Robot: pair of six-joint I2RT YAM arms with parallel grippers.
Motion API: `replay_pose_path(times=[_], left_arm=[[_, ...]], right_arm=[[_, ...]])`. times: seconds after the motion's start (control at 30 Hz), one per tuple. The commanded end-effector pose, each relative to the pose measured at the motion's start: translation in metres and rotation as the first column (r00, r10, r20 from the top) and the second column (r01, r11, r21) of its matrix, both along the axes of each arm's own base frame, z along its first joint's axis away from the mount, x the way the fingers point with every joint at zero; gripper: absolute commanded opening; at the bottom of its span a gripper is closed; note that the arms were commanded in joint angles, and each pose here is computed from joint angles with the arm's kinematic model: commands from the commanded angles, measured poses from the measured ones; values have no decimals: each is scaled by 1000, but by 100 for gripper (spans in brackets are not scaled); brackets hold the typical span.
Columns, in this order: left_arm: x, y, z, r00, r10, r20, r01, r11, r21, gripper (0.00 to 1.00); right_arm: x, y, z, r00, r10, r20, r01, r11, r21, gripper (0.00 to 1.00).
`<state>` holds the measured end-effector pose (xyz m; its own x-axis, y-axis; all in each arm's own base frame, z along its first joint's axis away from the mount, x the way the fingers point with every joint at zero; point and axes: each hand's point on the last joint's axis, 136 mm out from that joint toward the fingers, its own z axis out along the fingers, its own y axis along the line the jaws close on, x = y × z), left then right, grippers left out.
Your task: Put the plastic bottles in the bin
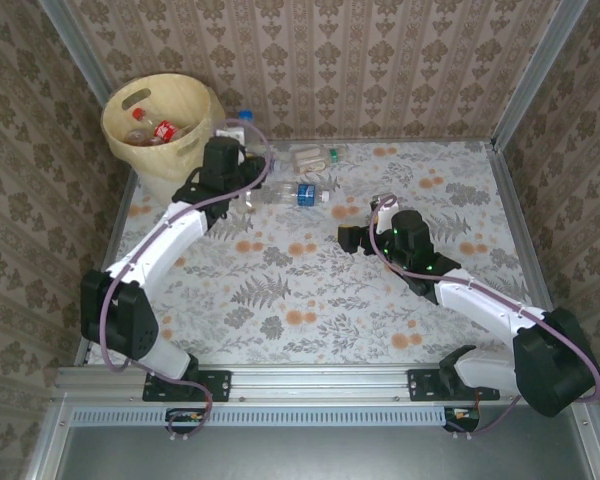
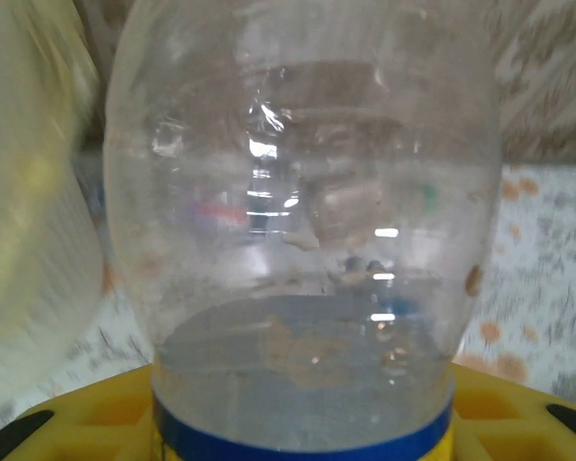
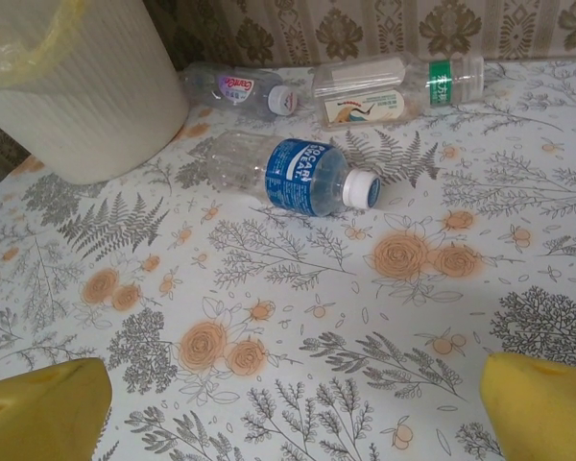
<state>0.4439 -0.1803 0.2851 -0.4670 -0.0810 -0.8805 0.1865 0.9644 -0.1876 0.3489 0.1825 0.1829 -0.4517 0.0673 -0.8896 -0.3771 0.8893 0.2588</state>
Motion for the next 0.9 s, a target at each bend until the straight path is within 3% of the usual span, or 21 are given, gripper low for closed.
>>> replay_pose_path(times=[0.0,0.23,0.43,0.67,0.87], left_arm=[[2,28,78,981,69,182,-71,997,6,48],[9,67,160,909,162,384,-153,987,-52,49],[21,113,203,816,278,507,-239,960,-143,49],[45,156,218,751,378,542,-345,924,-166,49],[75,191,201,731,474,491,-445,876,-185,49]], right_arm=[[-1,-1,9,999,-15,34,15,1000,23,100],[-3,-4,6,999,-21,32,21,1000,15,100],[-3,-5,3,999,-23,30,23,1000,9,100],[-3,-5,1,999,-30,23,29,999,16,100],[-2,-4,2,999,-30,22,30,999,19,100]])
